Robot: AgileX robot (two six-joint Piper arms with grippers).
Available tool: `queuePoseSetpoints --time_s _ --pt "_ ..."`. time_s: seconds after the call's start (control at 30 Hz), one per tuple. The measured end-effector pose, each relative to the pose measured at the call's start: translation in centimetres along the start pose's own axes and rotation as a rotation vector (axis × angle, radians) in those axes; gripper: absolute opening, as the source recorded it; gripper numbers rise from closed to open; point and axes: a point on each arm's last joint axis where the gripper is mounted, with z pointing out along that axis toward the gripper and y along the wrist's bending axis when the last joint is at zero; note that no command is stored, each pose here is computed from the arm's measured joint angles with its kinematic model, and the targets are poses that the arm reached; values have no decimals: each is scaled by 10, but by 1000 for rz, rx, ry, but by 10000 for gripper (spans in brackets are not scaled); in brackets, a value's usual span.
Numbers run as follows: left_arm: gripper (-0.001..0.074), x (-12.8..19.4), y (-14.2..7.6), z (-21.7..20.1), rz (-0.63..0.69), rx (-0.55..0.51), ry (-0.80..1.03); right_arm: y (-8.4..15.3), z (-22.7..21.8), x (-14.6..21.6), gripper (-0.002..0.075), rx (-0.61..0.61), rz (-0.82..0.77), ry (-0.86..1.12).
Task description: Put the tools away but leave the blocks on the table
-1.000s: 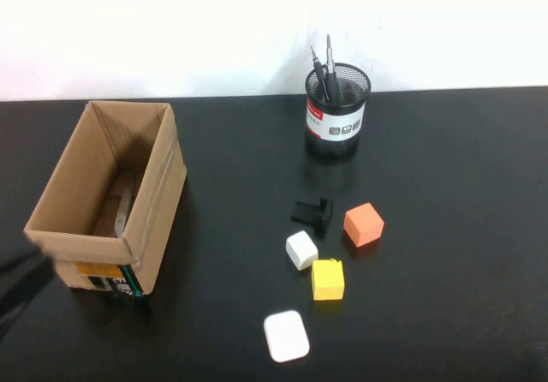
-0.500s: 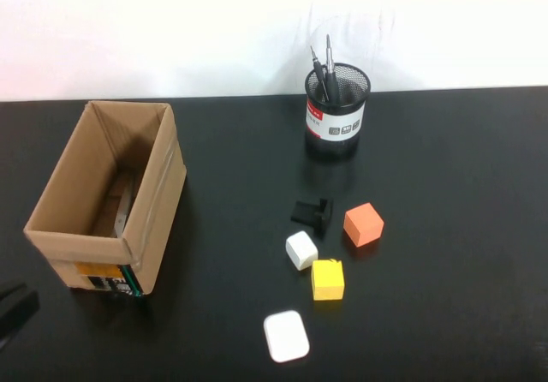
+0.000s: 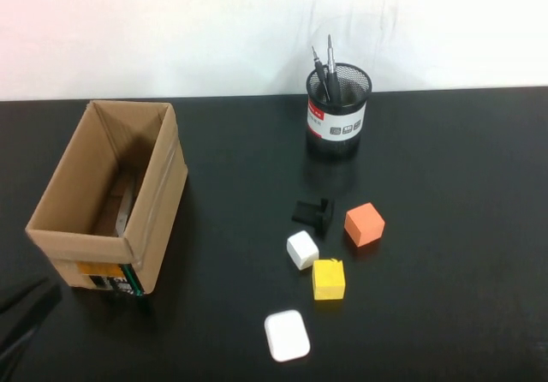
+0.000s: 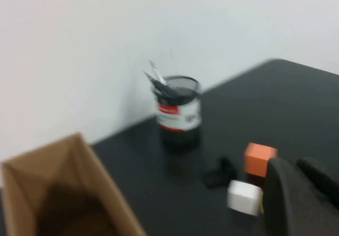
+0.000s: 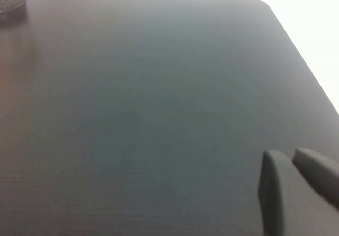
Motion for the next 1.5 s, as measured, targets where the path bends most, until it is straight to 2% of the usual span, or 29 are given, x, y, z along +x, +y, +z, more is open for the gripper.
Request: queuePoseSetpoints --time_s 0.17,0.47,0.67,0.97,1.1,1.5 --pt "-3 23 6 8 61 -131 -68 0 0 0 -6 0 0 0" --pt "-3 66 9 0 70 -303 -37 0 0 0 -6 0 0 0" --pt "-3 80 10 -10 74 -435 -70 0 0 0 -6 0 0 0" --pt "-3 101 17 -12 40 -622 32 0 0 0 -6 0 0 0" --pt "-3 106 18 -12 28 -643 68 0 0 0 -6 0 0 0" --pt "-3 126 12 -12 -47 -574 280 0 0 0 -6 0 0 0"
